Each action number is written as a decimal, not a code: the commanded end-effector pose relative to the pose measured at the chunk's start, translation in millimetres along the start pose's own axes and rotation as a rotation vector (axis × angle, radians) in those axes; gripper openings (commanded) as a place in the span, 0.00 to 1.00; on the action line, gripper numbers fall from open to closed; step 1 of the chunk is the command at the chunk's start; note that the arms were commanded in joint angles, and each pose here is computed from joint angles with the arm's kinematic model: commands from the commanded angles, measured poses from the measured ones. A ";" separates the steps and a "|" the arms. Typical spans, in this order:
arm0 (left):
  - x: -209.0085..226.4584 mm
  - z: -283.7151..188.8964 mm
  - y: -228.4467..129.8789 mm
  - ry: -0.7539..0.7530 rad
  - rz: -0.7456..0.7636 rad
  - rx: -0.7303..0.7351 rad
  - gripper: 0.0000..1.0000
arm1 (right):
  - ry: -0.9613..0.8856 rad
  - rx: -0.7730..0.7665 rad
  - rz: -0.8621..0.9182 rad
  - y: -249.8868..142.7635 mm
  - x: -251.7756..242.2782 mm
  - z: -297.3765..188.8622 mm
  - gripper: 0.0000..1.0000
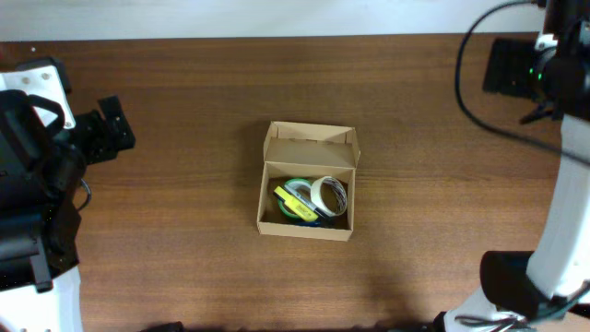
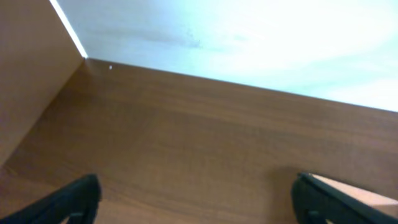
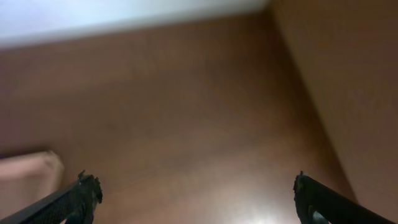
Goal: Pack container
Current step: 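Move both grippers toward the box lid's left and right edges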
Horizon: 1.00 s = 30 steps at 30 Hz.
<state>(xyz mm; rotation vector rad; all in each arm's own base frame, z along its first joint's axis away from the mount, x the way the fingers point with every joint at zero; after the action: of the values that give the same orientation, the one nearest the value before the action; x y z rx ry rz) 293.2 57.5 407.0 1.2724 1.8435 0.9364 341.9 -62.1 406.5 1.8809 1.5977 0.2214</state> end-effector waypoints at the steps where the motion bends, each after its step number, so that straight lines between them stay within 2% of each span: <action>1: -0.6 11.3 0.8 -0.006 0.015 0.012 0.69 | 0.062 0.195 0.043 -30.1 -2.0 42.8 0.99; 3: -0.1 21.9 -2.0 -0.001 0.015 0.038 0.40 | 0.072 0.307 0.051 -50.4 -3.4 65.6 1.00; 4: 0.3 29.3 -5.2 0.002 0.015 0.061 0.26 | 0.073 0.354 0.051 -59.6 -3.6 74.4 0.96; 5: 1.0 38.9 -10.1 0.006 0.015 0.093 0.19 | 0.070 0.398 0.050 -68.6 -4.0 82.9 0.87; 7: 1.5 58.8 -21.8 0.008 0.014 0.165 0.09 | 0.067 0.478 0.043 -86.4 -2.6 99.6 0.65; 9: -3.6 80.3 -35.5 -0.031 0.007 0.245 0.02 | 0.071 0.531 0.023 -99.5 1.9 112.7 0.50; 11: -9.3 106.5 -52.1 -0.075 -0.005 0.335 0.02 | 0.076 0.567 0.007 -110.6 7.4 126.6 0.28; 12: -9.4 119.7 -61.2 -0.079 -0.009 0.379 0.02 | 0.078 0.580 0.001 -115.0 10.2 132.0 0.11; 13: -8.8 131.2 -69.9 -0.077 -0.013 0.419 0.02 | 0.082 0.591 -0.001 -119.5 12.8 137.7 0.04; 18: -15.9 177.7 -113.9 -0.145 -0.055 0.605 0.02 | 0.199 0.602 -0.011 -132.8 36.2 161.7 0.04; 21: -22.1 198.8 -140.4 -0.200 -0.093 0.709 0.02 | 0.349 0.593 -0.003 -137.2 60.8 172.2 0.04; 30: -46.3 234.1 -198.7 -0.401 -0.246 0.933 0.02 | 0.669 0.680 0.035 -154.1 112.6 191.7 0.04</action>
<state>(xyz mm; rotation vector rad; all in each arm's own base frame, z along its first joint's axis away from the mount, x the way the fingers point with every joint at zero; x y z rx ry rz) 413.0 20.3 135.5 1.5889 2.1650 -0.1953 339.2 -43.2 149.3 2.4762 2.1626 0.1995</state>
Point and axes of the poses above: each gripper's point midway between its finger pads, its own z axis out along the fingers, its own x axis along the line the jaws close on, y = z × x, the point moved 3 cm from there along -z, back along the fingers, and after that the axes turned 7 degrees about -z, right-handed, at the moved point
